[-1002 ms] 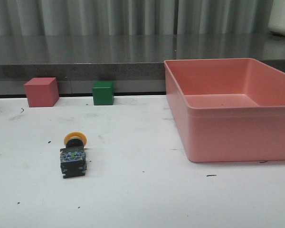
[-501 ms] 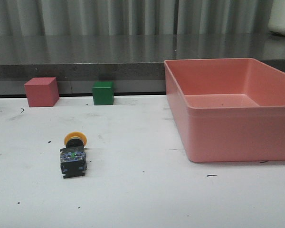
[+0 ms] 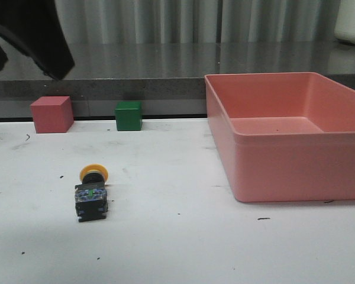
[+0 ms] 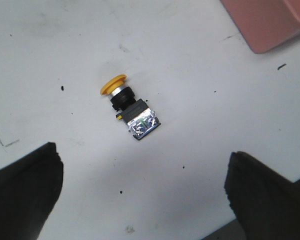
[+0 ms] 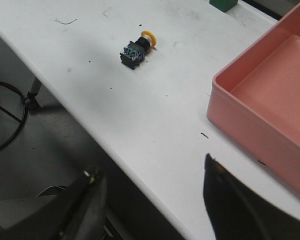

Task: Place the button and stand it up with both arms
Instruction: 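Move the left gripper down over the lying button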

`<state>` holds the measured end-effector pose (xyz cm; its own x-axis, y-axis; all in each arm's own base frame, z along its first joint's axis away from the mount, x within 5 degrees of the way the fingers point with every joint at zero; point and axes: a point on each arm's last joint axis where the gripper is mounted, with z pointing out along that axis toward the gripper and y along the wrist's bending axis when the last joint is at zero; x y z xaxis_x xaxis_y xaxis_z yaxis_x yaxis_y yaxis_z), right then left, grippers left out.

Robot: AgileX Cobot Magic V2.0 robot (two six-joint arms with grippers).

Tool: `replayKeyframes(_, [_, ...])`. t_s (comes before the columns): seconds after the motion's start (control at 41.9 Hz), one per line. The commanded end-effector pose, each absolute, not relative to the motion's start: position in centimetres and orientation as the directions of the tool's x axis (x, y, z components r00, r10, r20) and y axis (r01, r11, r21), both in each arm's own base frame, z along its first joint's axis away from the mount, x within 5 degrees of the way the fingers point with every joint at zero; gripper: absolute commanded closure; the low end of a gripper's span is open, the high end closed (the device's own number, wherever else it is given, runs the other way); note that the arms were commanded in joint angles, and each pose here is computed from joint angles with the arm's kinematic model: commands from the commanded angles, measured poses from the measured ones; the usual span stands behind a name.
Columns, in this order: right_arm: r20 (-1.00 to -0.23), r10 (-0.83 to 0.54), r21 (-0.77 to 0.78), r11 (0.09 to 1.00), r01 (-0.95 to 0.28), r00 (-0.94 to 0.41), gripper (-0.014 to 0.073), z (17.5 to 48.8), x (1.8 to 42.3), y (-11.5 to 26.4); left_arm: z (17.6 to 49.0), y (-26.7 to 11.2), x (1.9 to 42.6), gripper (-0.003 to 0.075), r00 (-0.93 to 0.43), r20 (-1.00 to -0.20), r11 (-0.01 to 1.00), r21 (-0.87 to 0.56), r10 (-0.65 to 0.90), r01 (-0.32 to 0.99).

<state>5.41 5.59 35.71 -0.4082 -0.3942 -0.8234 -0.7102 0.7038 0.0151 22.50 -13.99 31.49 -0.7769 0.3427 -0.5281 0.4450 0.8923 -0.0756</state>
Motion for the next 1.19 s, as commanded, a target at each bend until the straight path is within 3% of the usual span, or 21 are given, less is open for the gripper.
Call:
replayKeyframes(0.0, [-0.864, -0.361, -0.003, 0.700, -0.714, -0.351, 0.0146, 36.8, 5.6, 5.7, 32.6, -15.3, 24.2, 0.0085, -0.795, -0.536, 0.908, -0.116, 0.284, 0.403])
replayKeyframes(0.167, [-0.864, -0.361, -0.003, 0.700, -0.714, -0.351, 0.0146, 36.8, 5.6, 5.7, 30.6, -17.3, 27.2, 0.0085, -0.879, -0.380, 0.930, -0.108, 0.288, 0.352])
replayKeyframes(0.573, [-0.864, -0.361, -0.003, 0.700, -0.714, -0.351, 0.0146, 36.8, 5.6, 5.7, 25.7, -18.4, 31.9, 0.0104, -0.961, -0.141, 0.965, -0.076, 0.239, 0.251])
replayKeyframes(1.169, [-0.861, -0.364, -0.003, 0.701, -0.714, -0.354, 0.0146, 36.8, 5.6, 5.7, 21.2, -18.3, 36.0, 0.0104, -0.987, 0.002, 0.982, -0.103, 0.160, 0.158])
